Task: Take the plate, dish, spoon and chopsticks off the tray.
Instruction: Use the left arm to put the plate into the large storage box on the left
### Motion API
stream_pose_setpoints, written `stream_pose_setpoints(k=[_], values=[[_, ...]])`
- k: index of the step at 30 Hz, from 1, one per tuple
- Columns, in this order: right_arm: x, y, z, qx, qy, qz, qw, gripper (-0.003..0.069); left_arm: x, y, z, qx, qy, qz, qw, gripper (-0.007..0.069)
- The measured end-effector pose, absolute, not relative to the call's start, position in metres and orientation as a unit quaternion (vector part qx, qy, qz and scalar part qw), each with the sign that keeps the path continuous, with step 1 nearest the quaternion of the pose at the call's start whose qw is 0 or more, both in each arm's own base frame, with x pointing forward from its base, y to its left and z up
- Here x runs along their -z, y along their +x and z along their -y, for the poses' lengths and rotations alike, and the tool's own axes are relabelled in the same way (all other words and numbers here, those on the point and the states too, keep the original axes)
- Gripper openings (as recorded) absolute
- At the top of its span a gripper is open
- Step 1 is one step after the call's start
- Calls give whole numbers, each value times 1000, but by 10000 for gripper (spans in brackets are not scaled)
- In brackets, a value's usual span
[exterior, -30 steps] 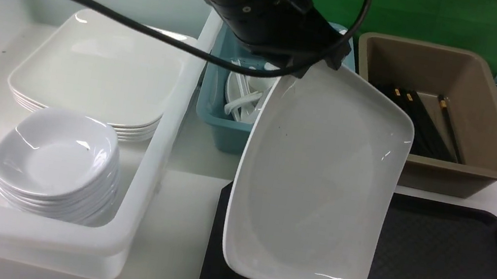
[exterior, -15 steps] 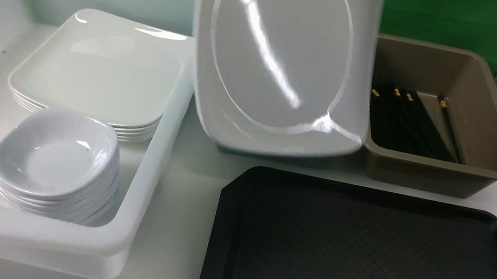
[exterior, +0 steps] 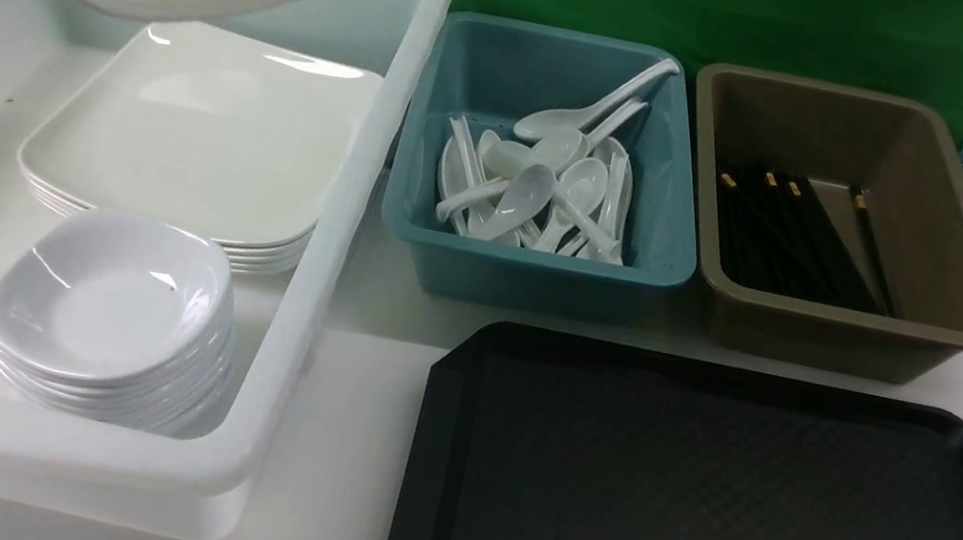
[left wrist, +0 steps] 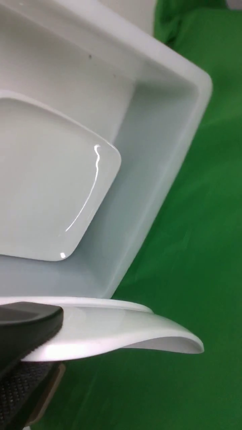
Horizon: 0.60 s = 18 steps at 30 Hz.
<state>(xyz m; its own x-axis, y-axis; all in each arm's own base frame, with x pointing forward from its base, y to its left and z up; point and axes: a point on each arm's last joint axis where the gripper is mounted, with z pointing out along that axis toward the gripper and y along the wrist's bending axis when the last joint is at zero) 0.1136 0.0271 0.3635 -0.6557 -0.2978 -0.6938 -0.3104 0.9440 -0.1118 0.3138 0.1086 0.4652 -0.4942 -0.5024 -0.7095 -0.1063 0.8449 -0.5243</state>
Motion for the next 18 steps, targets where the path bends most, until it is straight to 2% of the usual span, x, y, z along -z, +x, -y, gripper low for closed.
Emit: stream_pose_setpoints(k=[1, 2, 3, 8, 12, 18], values=[[-363, 114, -27, -8, -167, -910, 380, 92, -450, 316, -118, 221, -202, -835, 462, 27], [-363, 114, -27, -8, -167, -910, 380, 92, -447, 316, -119, 223, -205, -834, 462, 27], [-363, 114, -27, -8, -167, -910, 380, 95, -423, 320, -127, 236, -231, -826, 457, 28], [-363, 114, -27, -8, -167, -910, 380, 98, -350, 338, -123, 262, -305, -792, 460, 31], [-363, 114, -27, -8, -167, -910, 380, 100, -318, 353, -111, 246, -328, -788, 460, 31], [-363, 114, -27, -8, -167, -910, 380, 106, -288, 373, -98, 240, -340, -794, 444, 31]])
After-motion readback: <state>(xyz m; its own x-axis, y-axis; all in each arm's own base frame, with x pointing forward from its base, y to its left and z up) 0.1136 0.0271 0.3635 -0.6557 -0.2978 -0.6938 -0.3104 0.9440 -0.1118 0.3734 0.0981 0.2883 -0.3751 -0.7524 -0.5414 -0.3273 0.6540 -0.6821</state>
